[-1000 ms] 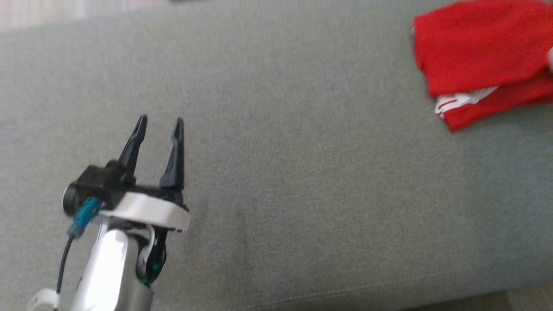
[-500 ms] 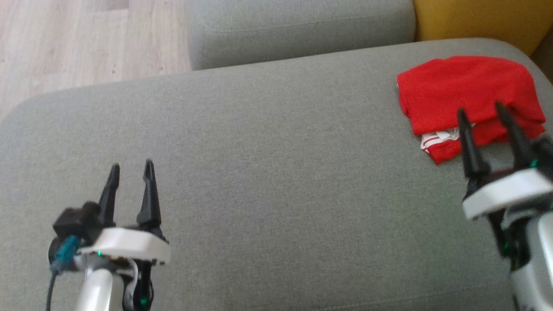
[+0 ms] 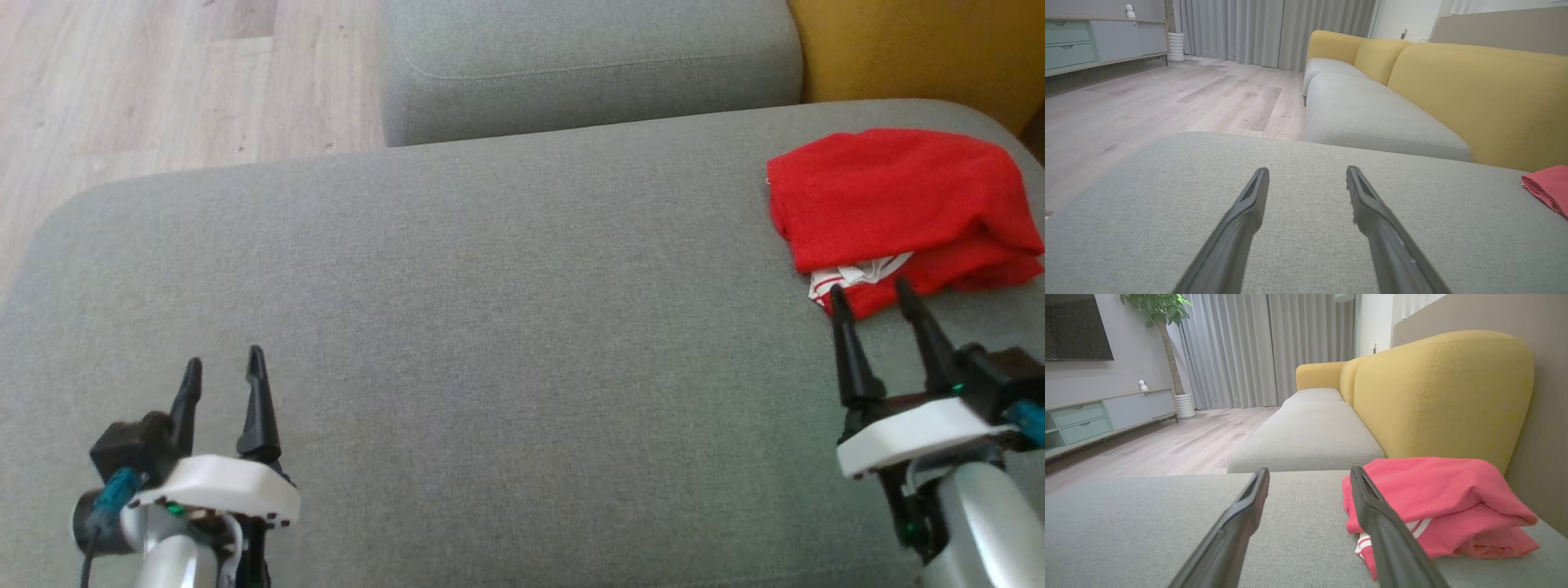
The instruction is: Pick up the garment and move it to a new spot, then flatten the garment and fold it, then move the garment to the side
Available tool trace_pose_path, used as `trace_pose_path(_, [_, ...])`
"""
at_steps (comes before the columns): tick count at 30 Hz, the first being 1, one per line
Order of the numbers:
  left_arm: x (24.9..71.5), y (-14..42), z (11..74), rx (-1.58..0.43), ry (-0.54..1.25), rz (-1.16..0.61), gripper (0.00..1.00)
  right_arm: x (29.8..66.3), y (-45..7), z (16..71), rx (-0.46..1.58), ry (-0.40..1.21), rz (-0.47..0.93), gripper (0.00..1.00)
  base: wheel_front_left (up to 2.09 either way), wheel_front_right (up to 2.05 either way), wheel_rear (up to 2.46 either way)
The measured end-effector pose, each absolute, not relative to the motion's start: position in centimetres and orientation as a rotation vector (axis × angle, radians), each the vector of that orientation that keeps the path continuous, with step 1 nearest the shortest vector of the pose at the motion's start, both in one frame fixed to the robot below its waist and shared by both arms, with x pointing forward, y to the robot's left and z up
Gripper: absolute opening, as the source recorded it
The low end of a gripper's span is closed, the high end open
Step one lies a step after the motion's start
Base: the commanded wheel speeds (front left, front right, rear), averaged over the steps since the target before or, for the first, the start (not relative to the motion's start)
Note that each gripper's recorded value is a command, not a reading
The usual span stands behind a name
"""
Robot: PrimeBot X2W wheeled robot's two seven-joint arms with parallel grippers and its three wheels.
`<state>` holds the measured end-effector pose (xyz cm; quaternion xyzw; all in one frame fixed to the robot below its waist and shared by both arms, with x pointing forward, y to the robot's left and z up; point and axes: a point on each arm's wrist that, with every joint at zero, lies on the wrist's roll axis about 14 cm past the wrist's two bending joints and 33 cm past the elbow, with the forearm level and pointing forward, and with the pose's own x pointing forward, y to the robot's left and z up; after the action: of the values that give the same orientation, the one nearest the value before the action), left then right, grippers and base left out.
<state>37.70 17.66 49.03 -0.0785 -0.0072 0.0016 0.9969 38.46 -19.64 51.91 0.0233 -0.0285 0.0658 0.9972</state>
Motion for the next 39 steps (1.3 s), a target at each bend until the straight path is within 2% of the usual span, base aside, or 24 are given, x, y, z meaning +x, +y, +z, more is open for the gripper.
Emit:
trace_pose_path(19, [37.4, 18.2, 48.7, -0.165, -0.007, 0.008, 1.00, 38.1, -18.5, 50.2, 0.076, -0.023, 0.146, 1.00, 0.00, 0.00, 0.00])
trace_pose_path(20, [37.4, 18.2, 48.7, -0.166, -0.008, 0.009, 0.00, 38.1, -18.5, 50.2, 0.079, -0.023, 0.145, 0.00, 0.00, 0.00, 0.00])
trace_pose_path(27, [34.6, 18.3, 43.5, -0.201, 0.162, 0.039, 0.00, 35.3, -18.5, 44.9, 0.118, 0.137, 0.120, 0.00, 0.00, 0.00, 0.00])
trace_pose_path(39, [35.0, 18.6, 43.8, -0.345, 0.162, 0.073, 0.00, 35.7, -18.8, 45.1, 0.271, 0.145, 0.070, 0.00, 0.00, 0.00, 0.00])
